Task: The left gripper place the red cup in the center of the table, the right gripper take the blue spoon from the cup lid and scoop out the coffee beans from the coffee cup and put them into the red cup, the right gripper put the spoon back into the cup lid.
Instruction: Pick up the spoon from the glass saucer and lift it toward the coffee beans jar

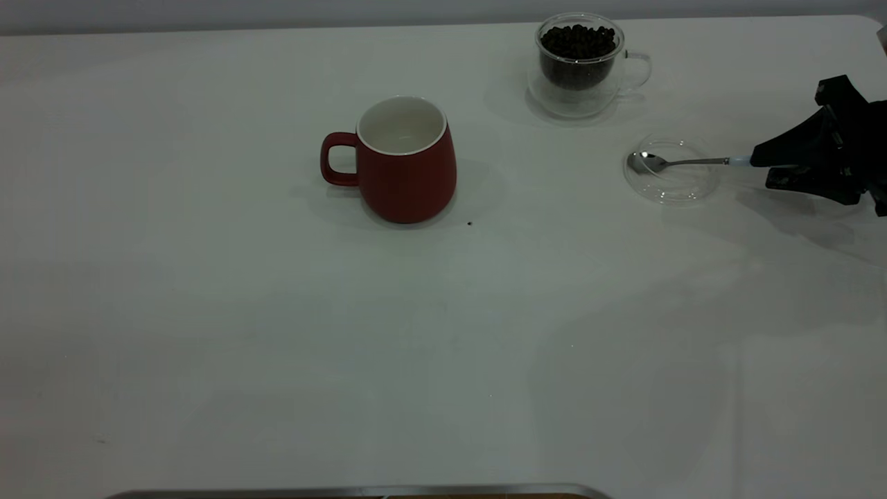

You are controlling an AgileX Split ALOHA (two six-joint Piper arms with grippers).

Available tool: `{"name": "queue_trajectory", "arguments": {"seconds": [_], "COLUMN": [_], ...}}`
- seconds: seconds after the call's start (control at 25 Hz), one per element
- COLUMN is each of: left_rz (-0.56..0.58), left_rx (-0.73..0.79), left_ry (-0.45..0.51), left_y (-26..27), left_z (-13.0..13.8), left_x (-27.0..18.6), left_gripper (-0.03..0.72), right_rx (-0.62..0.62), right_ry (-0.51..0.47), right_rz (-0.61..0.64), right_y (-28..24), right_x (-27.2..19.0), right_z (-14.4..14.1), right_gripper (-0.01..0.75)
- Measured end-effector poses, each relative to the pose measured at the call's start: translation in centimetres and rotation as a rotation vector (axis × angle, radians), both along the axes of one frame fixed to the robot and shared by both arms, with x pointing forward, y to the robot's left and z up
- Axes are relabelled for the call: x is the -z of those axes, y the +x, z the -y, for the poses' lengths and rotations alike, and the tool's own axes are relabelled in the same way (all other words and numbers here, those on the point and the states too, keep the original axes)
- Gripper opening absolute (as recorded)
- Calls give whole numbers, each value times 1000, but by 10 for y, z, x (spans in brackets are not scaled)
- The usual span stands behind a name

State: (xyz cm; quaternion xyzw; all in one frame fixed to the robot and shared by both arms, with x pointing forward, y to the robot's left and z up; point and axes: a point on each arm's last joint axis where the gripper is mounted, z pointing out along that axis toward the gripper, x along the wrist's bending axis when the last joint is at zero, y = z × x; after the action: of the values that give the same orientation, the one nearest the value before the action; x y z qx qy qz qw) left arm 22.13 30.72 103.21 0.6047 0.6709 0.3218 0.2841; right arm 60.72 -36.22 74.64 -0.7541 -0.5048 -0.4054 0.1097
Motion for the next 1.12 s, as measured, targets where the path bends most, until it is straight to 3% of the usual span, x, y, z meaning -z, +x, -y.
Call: {"name": "queue_trajectory", "arguments": {"seconds": [0.2,0.8,1.0,1.12], "left_rz": [0,0,0,0], "left_rx": [-1,-1,0,0], "left_ry": [-1,-1,0,0], "left_y": [0,0,0,0], "left_z": [0,0,0,0], "left_x": [0,0,0,0], "left_gripper": [482,482,482,482], "right_rx": [-5,-38,-53,-60], "right_ry": [1,23,55,59], "right_rz": [1,18,34,36], "right_y": [0,0,0,0], "right_x": [0,-3,-5,-5], "right_z": [0,-3,-5,-6], "right_gripper": [230,202,125,120]}}
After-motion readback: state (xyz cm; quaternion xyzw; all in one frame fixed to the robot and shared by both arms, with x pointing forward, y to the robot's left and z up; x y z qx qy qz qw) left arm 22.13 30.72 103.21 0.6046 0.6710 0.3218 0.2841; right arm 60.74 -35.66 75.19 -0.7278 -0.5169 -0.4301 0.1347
